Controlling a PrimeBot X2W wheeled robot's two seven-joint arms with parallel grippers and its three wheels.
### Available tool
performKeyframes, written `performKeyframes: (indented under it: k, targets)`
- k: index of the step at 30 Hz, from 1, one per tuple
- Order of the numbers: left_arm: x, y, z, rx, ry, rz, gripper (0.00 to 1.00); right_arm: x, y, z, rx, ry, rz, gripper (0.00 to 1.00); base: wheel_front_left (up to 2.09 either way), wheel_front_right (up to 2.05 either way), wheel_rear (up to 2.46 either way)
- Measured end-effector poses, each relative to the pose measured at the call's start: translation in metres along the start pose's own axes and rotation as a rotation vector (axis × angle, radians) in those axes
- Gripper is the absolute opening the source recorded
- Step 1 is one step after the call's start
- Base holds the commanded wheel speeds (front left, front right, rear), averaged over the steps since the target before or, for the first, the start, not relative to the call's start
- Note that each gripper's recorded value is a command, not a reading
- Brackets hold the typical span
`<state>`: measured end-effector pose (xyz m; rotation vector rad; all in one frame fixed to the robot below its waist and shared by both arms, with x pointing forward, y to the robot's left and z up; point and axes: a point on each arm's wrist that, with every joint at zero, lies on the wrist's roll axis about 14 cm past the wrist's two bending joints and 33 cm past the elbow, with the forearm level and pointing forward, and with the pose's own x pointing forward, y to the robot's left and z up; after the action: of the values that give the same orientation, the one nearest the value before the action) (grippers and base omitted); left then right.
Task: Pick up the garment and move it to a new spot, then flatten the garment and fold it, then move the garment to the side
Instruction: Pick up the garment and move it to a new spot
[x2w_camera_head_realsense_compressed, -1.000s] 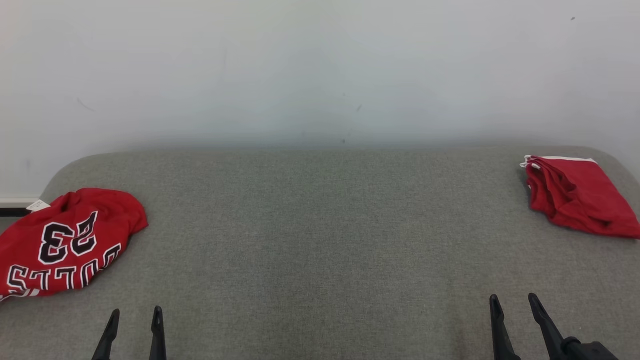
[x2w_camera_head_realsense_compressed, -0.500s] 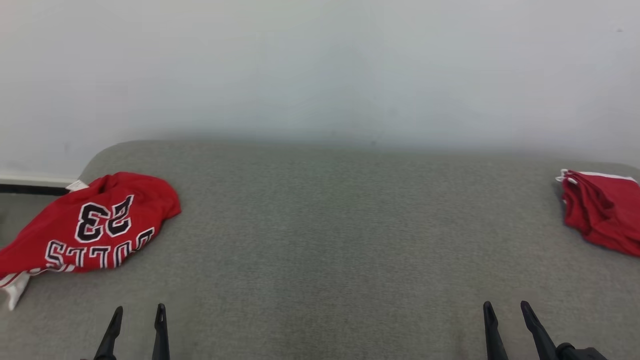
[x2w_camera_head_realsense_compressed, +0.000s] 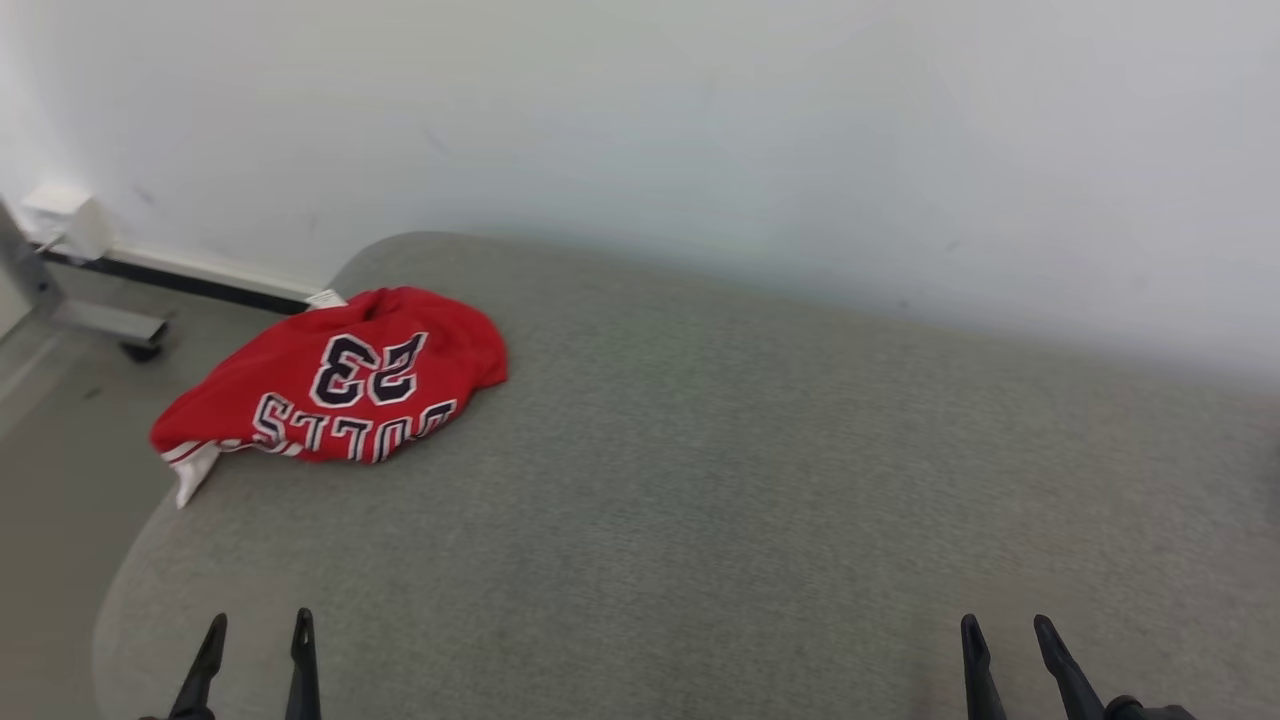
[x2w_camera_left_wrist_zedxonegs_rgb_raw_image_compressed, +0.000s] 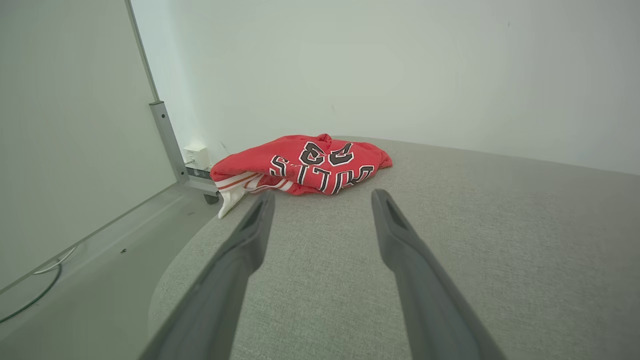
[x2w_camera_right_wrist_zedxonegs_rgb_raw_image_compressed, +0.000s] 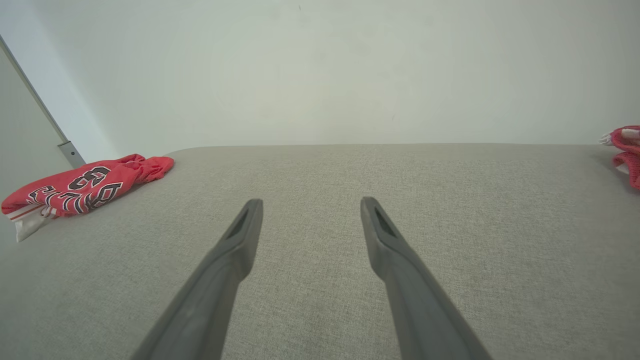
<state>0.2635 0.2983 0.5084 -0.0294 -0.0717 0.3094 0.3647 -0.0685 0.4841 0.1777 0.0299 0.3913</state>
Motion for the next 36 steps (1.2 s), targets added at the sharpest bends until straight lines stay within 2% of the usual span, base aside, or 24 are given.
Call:
performKeyframes:
  k: [13, 21, 29, 36]
  targets:
    - [-0.045, 0.072, 0.007, 0.025, -0.010, 0.243, 1.00, 0.039, 0.067, -0.009, 0.007, 0.027, 0.217, 1.00, 0.00, 0.00, 0.00]
    - [-0.061, 0.092, 0.005, 0.028, 0.000, 0.334, 1.00, 0.055, 0.088, -0.020, 0.017, 0.055, 0.282, 1.00, 0.00, 0.00, 0.00]
    - [-0.055, 0.092, 0.009, 0.013, -0.009, 0.335, 1.00, 0.056, 0.083, -0.021, 0.011, 0.056, 0.269, 1.00, 0.00, 0.00, 0.00]
    - [-0.006, 0.090, 0.057, 0.033, -0.126, 0.253, 1.00, 0.052, 0.061, -0.016, -0.019, 0.041, 0.211, 1.00, 0.00, 0.00, 0.00]
